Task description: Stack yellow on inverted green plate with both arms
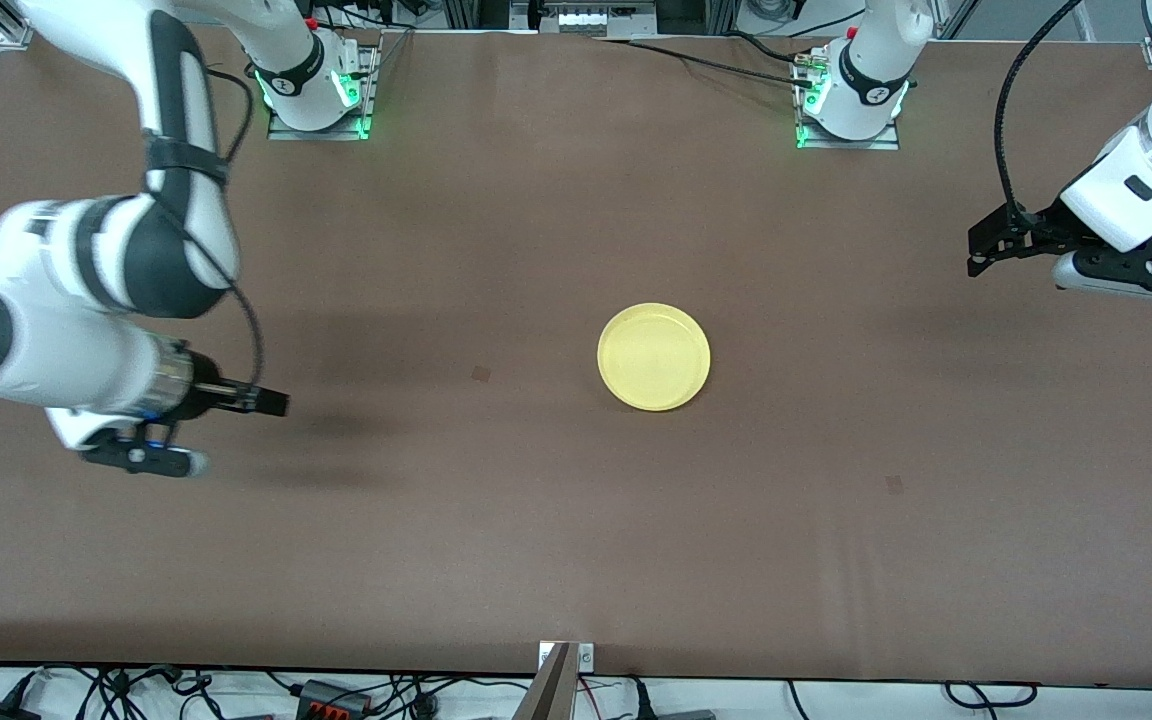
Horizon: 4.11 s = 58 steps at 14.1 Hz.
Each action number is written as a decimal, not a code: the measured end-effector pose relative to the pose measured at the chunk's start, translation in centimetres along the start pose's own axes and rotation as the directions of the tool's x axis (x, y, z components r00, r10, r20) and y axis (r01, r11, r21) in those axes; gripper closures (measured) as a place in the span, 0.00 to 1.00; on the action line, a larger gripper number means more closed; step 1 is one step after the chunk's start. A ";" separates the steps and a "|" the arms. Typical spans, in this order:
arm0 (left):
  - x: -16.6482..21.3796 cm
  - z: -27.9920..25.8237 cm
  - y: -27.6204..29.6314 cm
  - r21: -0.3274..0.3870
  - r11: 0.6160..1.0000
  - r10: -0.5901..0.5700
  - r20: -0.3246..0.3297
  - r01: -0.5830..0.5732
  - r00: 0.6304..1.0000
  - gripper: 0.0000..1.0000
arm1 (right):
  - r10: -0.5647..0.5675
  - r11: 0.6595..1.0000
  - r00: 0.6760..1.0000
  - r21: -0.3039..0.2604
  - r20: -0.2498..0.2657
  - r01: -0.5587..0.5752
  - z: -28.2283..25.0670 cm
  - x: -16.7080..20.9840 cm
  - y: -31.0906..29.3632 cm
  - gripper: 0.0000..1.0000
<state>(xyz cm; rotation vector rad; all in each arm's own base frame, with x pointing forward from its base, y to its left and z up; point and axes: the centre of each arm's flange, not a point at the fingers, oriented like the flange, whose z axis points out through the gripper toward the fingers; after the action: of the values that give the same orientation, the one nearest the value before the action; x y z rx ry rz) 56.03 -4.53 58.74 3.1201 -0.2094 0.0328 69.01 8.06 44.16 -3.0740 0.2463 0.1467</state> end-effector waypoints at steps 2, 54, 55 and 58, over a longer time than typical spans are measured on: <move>0.0 0.0 0.0 0.000 1.000 0.000 0.003 0.000 1.000 0.00 | 0.013 1.000 1.000 0.012 -0.015 -0.013 -2.4 0.1 2.3 0.00; -1.5 0.8 -1.7 0.003 0.999 -0.034 -0.025 0.034 0.999 0.00 | -0.101 0.991 0.988 -0.098 -0.119 0.089 -14.8 -12.7 12.6 0.00; -1.5 0.8 -1.6 0.003 0.999 -0.033 -0.025 0.033 0.999 0.00 | -0.101 0.991 0.988 -0.098 -0.119 0.089 -14.8 -12.7 12.6 0.00; -1.5 0.8 -1.5 0.003 0.999 -0.032 -0.025 0.032 0.999 0.00 | -0.103 0.991 0.987 -0.099 -0.121 0.091 -14.9 -12.7 12.5 0.00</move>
<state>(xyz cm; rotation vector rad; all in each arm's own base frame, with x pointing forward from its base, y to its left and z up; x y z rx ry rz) 54.79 -2.83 57.89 3.1238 -0.1594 0.0711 55.83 -3.17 59.61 -3.1837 0.0970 -0.0413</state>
